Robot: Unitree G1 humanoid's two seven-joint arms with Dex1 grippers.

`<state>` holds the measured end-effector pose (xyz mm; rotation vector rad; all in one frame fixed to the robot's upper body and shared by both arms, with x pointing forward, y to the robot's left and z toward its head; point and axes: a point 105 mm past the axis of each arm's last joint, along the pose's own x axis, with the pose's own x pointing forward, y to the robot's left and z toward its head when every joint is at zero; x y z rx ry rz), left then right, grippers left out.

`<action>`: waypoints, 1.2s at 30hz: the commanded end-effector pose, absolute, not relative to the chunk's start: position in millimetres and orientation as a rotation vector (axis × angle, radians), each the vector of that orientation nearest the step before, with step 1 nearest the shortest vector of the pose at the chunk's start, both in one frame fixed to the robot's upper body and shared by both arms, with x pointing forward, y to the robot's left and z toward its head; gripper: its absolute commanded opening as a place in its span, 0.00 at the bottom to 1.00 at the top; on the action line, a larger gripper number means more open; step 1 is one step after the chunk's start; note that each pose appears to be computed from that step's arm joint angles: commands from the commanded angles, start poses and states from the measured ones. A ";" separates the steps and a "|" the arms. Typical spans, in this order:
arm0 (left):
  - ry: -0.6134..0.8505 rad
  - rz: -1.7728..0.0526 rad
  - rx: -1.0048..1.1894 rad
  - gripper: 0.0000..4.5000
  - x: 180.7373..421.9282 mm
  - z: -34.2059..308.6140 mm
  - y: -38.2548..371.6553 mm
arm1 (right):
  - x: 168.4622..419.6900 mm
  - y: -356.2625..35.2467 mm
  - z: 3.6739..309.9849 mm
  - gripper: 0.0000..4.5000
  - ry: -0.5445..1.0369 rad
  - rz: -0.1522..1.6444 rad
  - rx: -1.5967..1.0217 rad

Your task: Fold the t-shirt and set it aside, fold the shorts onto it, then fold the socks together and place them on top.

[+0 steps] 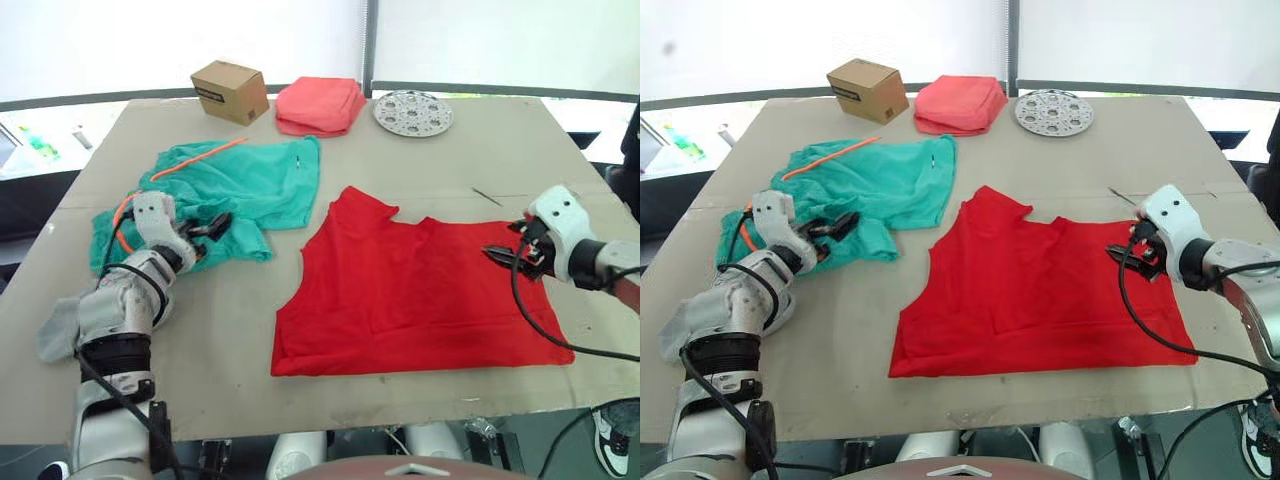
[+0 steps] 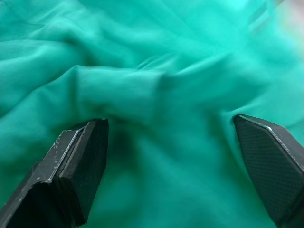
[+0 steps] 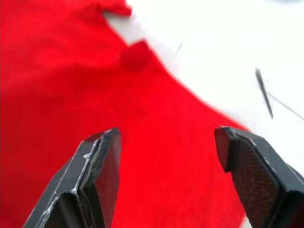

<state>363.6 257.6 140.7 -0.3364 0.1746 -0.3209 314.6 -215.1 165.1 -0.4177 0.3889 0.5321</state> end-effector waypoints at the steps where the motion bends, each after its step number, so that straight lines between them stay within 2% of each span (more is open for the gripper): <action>1: 0.130 -0.678 -0.347 1.00 347.5 184.4 184.2 | 327.3 -219.1 177.8 0.74 0.365 0.481 -0.422; 5: 0.229 -0.735 -0.320 1.00 361.5 177.2 146.0 | 345.3 -231.7 179.7 0.74 0.410 0.367 -0.372; 9: 0.336 -0.714 -0.267 1.00 394.0 152.4 124.1 | 354.1 -234.7 183.5 0.74 0.413 0.318 -0.358; 14: 0.457 -0.575 -0.305 1.00 433.3 125.2 123.2 | 343.8 -220.3 189.5 0.74 0.385 0.332 -0.336; 18: 0.495 -0.600 -0.254 1.00 439.7 117.4 112.5 | 334.0 -215.5 188.5 0.74 0.378 0.325 -0.337; 21: 0.513 -0.653 -0.205 0.81 437.6 109.4 101.9 | 327.8 -214.6 187.2 0.74 0.375 0.314 -0.335; 22: 0.521 -0.669 -0.193 0.69 436.2 107.1 99.4 | 325.9 -215.6 186.9 0.74 0.375 0.306 -0.337; 25: 0.527 -0.689 -0.164 0.46 434.2 104.3 99.9 | 321.5 -219.8 186.7 0.74 0.376 0.286 -0.338; 26: 0.527 -0.692 -0.167 0.36 433.7 104.9 101.7 | 320.5 -220.6 187.0 0.74 0.375 0.282 -0.337; 29: 0.449 -0.736 -0.229 0.06 431.7 124.5 110.9 | 318.2 -220.6 186.2 0.74 0.370 0.276 -0.336; 30: 0.414 -0.773 -0.232 0.01 427.8 132.2 113.9 | 317.9 -219.9 185.6 0.74 0.369 0.276 -0.336; 32: 0.332 -0.872 -0.210 0.01 411.5 145.3 118.9 | 317.3 -217.3 184.6 0.74 0.364 0.286 -0.335; 36: 0.202 -0.990 0.035 0.01 370.7 142.2 138.2 | 316.0 -208.9 181.3 0.74 0.368 0.324 -0.326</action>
